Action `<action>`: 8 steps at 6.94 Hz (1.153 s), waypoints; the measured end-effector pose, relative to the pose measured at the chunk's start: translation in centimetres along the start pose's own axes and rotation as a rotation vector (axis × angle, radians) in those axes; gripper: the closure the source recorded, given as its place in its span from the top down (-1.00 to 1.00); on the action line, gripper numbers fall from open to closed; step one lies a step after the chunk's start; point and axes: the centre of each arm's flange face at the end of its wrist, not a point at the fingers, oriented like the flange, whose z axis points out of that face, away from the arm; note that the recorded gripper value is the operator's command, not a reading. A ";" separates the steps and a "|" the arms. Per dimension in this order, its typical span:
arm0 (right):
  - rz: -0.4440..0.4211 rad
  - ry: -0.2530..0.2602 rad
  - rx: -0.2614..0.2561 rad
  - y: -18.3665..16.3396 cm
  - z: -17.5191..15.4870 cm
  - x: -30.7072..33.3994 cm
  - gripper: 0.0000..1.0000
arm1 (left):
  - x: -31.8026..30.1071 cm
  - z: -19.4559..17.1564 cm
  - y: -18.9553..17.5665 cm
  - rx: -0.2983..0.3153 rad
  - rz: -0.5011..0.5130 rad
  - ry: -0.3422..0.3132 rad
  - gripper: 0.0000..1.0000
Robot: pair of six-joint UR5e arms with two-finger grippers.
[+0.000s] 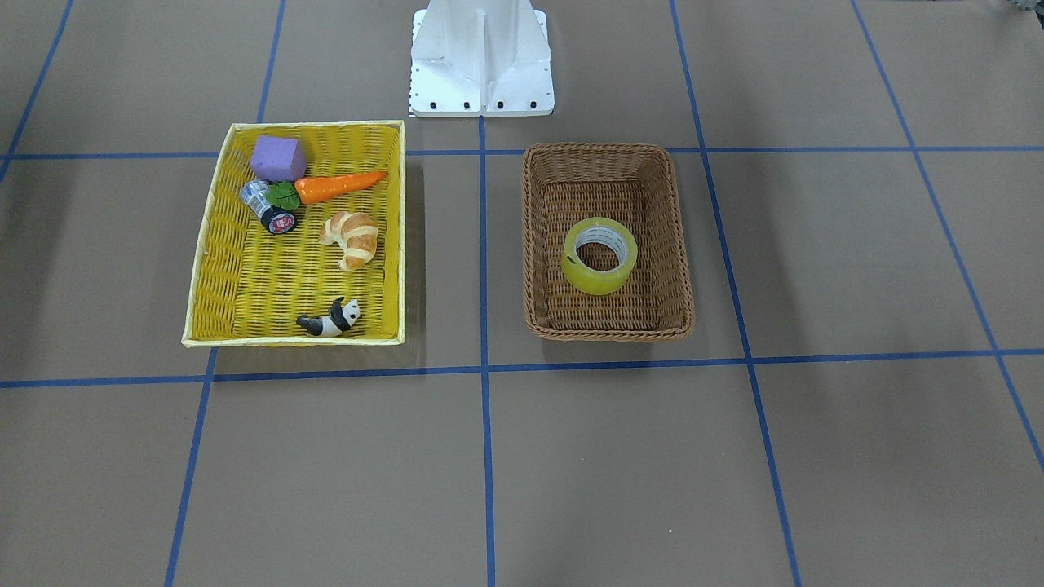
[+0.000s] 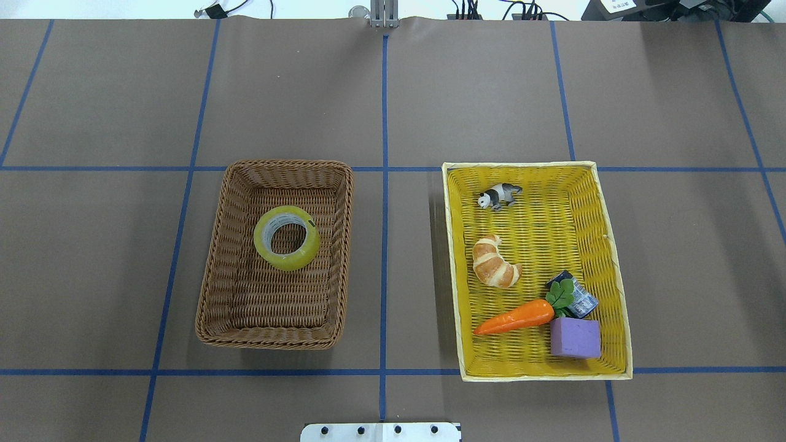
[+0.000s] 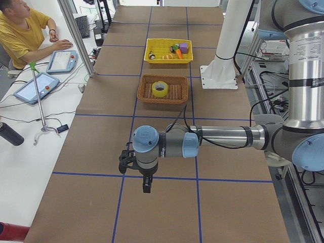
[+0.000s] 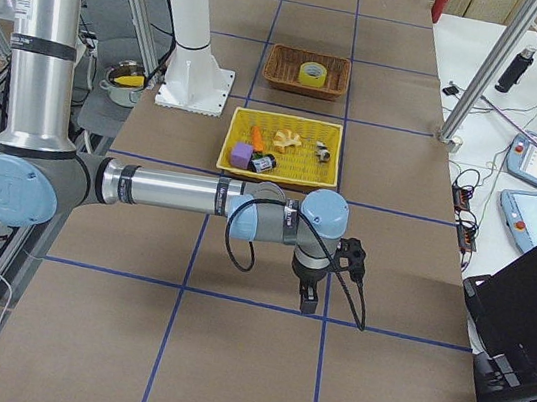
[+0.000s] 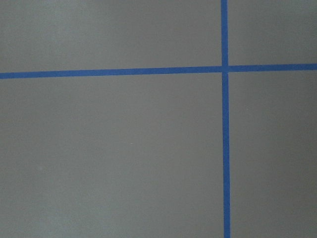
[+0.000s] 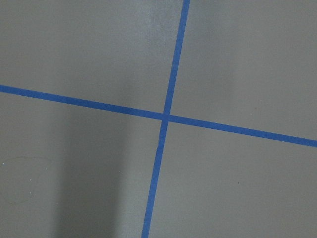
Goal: Move tape to another basket
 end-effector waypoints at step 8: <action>0.018 0.001 -0.019 0.4 1.0 0.9 1.00 | 0.8 -0.5 -0.5 0.054 -0.027 0.016 0.97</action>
